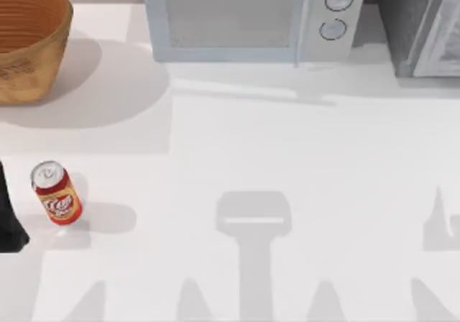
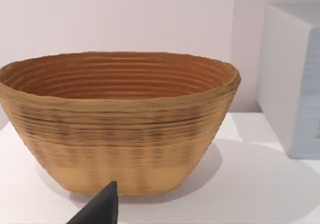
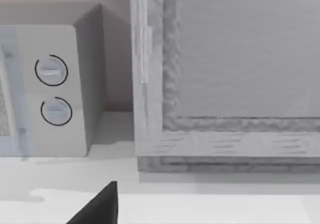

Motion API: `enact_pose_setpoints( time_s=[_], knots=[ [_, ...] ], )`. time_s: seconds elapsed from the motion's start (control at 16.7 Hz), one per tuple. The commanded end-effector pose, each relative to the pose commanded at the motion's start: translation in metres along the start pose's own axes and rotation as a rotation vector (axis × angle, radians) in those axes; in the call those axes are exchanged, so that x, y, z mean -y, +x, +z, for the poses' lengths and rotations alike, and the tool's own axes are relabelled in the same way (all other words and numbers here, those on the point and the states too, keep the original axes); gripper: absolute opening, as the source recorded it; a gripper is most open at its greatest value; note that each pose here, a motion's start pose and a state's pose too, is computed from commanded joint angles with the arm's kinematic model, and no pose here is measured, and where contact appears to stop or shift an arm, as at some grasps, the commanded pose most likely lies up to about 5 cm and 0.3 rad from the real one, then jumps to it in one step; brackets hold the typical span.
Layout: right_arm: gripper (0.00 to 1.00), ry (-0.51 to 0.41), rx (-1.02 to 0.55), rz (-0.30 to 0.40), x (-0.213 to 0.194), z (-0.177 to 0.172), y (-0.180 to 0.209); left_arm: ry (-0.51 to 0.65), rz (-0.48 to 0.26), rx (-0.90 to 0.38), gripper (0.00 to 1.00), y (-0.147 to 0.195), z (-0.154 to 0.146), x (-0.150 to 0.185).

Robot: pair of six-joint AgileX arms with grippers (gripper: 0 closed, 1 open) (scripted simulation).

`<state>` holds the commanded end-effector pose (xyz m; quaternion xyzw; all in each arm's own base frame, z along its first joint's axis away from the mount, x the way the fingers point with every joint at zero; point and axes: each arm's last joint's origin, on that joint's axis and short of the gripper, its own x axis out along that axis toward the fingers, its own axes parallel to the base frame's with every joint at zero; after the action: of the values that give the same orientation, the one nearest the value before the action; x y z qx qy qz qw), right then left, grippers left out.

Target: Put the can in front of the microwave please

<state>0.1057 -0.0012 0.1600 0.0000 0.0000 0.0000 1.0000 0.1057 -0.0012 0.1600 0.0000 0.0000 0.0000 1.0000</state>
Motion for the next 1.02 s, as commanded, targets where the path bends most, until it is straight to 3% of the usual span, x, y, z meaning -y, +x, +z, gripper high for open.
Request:
enact_pose_setpoints(
  time_s=[0.24,0.42,0.72,1.02],
  knots=[
    [1.00,0.000,0.000,0.000,0.000,0.000,0.000,0.011,0.000,-0.024,1.00,0.000,0.004,0.000],
    [1.00,0.000,0.000,0.000,0.000,0.000,0.000,0.060,-0.017,-0.127,1.00,0.003,0.022,0.001],
    [1.00,0.000,0.000,0.000,0.000,0.000,0.000,0.199,-0.091,-0.454,1.00,0.030,0.060,0.006],
    [1.00,0.000,0.000,0.000,0.000,0.000,0.000,0.362,-0.227,-0.816,1.00,0.083,0.088,0.015]
  ],
)
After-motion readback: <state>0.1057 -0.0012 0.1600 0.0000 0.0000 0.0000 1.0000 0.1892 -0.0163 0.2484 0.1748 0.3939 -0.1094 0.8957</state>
